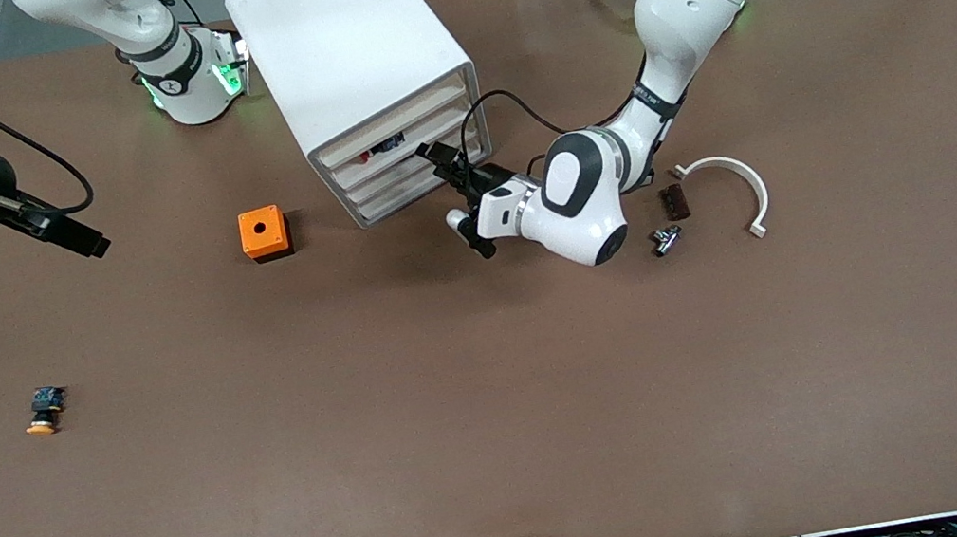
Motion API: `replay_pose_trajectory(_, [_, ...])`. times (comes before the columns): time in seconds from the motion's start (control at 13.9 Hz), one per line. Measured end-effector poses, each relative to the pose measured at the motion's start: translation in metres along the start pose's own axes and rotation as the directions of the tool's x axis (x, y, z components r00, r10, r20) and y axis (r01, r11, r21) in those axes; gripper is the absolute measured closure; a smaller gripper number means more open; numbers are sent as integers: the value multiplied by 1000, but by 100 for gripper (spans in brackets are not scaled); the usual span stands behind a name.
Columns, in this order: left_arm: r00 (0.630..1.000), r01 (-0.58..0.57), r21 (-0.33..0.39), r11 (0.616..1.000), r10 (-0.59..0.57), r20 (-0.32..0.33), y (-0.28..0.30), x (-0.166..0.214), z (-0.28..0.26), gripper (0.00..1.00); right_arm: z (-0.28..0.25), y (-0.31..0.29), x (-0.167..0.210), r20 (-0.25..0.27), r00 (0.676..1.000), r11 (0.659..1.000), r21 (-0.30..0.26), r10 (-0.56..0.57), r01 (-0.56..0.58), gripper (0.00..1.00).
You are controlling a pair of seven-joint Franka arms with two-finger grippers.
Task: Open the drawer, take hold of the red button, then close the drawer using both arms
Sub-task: 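Pull the drawer open with the left gripper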
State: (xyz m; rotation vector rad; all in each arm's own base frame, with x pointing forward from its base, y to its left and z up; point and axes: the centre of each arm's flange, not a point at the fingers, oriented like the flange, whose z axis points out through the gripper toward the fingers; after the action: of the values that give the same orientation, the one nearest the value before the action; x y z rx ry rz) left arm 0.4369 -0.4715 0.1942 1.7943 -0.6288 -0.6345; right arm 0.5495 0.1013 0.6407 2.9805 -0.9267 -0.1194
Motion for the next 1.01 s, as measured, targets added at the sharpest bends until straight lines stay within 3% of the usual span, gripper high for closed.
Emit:
replay_pose_trajectory(0.72, [999,18,-55,998,-16,30,6,-9,36,48,11,-3,6,14,1000,1000,-15,19,-19,0])
replay_pose_trajectory(0.79, [999,18,-57,998,-16,30,6,-9,37,53,12,-4,6,16,1000,1000,-18,20,-20,0])
replay_pose_trajectory(1.01, [1000,11,-60,998,-9,30,4,-10,36,85,14,-5,7,19,999,999,-19,36,-35,0])
